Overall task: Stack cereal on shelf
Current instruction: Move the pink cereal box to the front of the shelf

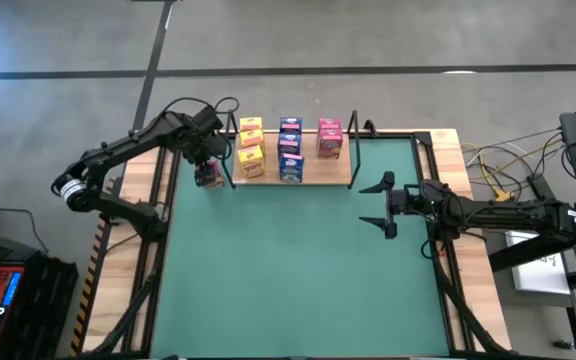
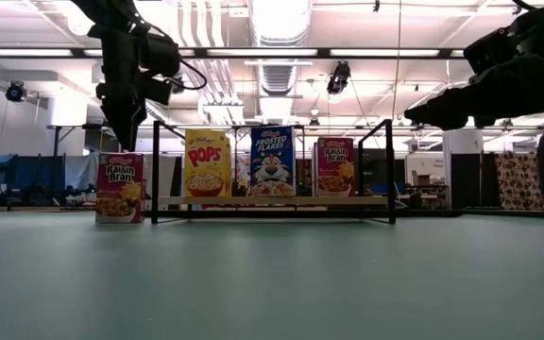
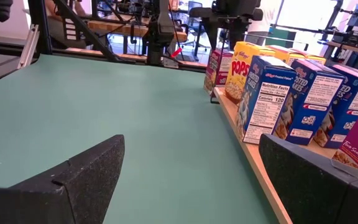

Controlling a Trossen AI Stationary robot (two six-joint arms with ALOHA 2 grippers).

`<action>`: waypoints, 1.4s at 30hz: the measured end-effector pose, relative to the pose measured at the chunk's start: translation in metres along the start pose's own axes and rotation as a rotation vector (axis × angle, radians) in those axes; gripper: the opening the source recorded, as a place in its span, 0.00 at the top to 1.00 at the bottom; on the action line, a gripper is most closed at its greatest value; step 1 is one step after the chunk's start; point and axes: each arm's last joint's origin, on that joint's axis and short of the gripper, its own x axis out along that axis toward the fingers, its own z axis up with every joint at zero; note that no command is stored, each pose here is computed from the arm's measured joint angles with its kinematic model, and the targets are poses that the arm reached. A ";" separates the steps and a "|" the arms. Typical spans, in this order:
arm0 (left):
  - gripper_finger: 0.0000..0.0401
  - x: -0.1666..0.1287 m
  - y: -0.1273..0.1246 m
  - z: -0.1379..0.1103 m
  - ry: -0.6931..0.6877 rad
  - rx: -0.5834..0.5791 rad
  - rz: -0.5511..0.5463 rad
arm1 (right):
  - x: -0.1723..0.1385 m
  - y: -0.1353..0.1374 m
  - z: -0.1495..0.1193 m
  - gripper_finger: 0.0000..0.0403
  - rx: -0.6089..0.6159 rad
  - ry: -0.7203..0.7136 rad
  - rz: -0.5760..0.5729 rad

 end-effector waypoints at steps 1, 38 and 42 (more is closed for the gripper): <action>0.39 0.000 0.000 0.000 -0.002 0.000 -0.005 | 0.000 0.000 0.000 0.10 0.000 0.000 -0.001; 0.53 0.002 0.004 0.011 -0.010 -0.150 -0.015 | 0.000 0.000 0.000 0.10 0.000 0.000 0.000; 0.53 0.002 0.005 0.011 -0.013 -0.169 -0.014 | 0.000 0.000 0.000 0.10 0.000 0.000 0.000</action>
